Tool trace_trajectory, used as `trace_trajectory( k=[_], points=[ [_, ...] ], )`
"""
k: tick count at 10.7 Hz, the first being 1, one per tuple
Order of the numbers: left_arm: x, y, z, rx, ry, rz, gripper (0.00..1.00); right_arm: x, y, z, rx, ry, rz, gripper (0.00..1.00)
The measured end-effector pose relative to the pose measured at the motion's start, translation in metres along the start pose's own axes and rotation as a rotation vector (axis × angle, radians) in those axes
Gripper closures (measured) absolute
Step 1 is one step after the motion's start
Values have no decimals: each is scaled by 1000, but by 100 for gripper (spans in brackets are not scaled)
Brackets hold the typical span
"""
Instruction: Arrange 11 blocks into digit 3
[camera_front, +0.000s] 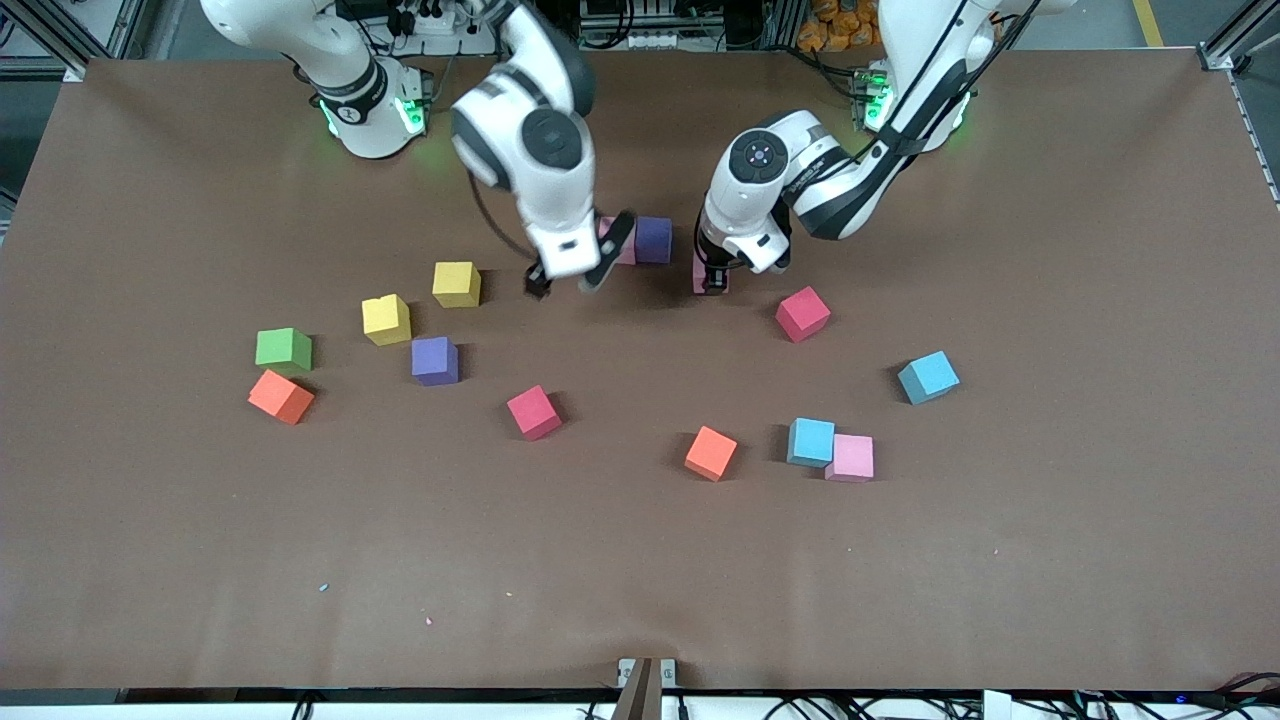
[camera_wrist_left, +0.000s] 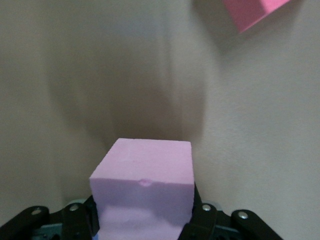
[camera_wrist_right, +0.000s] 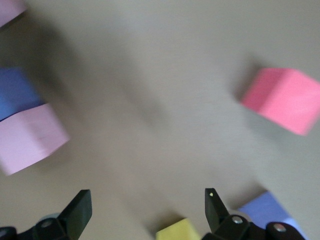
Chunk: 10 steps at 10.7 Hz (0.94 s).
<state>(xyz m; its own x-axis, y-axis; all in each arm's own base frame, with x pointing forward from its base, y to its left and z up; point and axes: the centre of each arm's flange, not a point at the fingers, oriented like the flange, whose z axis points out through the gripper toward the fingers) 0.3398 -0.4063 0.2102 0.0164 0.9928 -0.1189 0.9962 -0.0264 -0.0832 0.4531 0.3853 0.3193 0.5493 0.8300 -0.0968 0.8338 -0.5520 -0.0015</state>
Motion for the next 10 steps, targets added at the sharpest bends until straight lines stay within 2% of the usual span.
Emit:
trace_trajectory(
  k=[3, 5, 7, 9, 10],
  points=[
    [-1, -18, 9, 13, -3, -43, 37, 20, 88, 9, 3, 63, 168, 0],
    [-7, -26, 10, 19, -5, -76, 37, 42, 122, 24, 55, 99, 251, 0],
    [-12, -33, 14, 25, -10, -74, 37, 59, 144, 46, 64, 112, 288, 0],
    [-18, -39, 17, 26, -23, -76, 37, 61, 167, 72, 52, 139, 322, 0],
    [-19, -39, 17, 27, -26, -79, 37, 59, 173, 84, 53, 135, 333, 0]
  ],
)
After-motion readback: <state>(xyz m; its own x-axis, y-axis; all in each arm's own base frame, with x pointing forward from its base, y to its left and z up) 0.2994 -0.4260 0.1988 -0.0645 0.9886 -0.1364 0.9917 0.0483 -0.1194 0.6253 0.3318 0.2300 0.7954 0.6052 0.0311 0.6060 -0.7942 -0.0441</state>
